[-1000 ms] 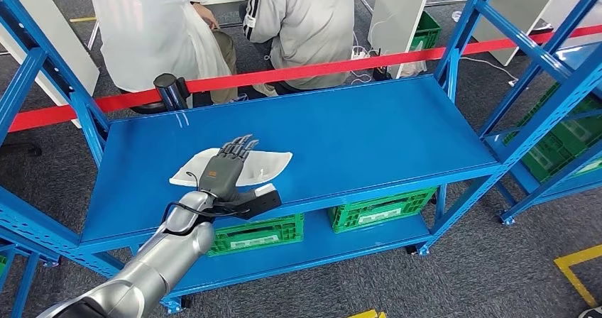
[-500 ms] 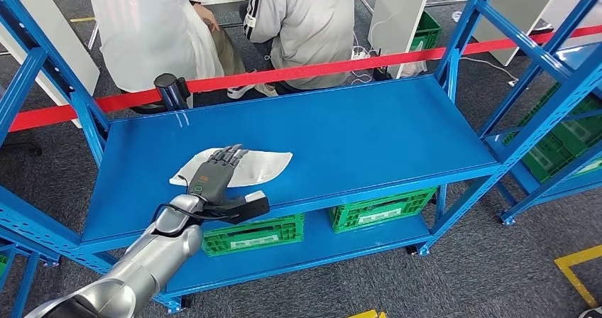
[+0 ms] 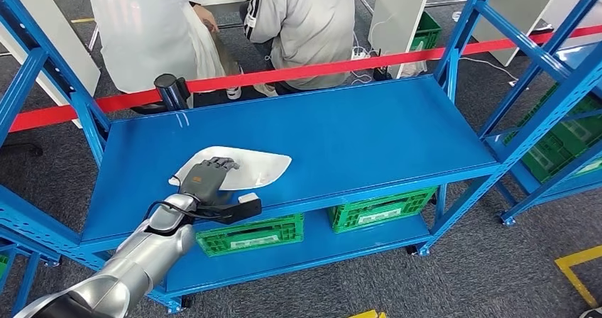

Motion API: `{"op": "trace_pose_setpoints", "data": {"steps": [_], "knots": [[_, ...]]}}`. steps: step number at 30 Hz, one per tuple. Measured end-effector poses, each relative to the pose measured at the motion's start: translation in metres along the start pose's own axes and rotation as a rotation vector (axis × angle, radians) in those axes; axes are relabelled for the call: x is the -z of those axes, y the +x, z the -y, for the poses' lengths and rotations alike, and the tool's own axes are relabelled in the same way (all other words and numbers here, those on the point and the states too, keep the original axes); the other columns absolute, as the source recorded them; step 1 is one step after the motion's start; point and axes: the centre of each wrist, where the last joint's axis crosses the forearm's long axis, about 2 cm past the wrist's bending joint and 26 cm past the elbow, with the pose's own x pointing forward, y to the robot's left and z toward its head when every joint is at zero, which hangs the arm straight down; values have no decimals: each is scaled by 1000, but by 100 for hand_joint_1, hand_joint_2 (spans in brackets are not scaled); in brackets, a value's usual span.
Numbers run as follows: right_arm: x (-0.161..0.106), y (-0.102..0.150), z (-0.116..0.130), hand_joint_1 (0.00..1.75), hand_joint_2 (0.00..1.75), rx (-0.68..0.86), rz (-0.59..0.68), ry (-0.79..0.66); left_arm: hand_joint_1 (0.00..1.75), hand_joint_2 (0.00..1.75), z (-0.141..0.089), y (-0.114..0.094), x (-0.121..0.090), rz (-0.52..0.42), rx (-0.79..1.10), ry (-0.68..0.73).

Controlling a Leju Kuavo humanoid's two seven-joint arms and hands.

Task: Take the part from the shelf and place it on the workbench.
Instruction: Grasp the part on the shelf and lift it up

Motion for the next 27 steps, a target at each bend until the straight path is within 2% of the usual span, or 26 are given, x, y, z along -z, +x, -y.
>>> {"op": "trace_pose_setpoints", "data": {"steps": [27], "knots": [[0, 0, 0, 0, 0, 0, 14, 0, 175, 175, 0, -5, -1, 23, 2, 14]]}}
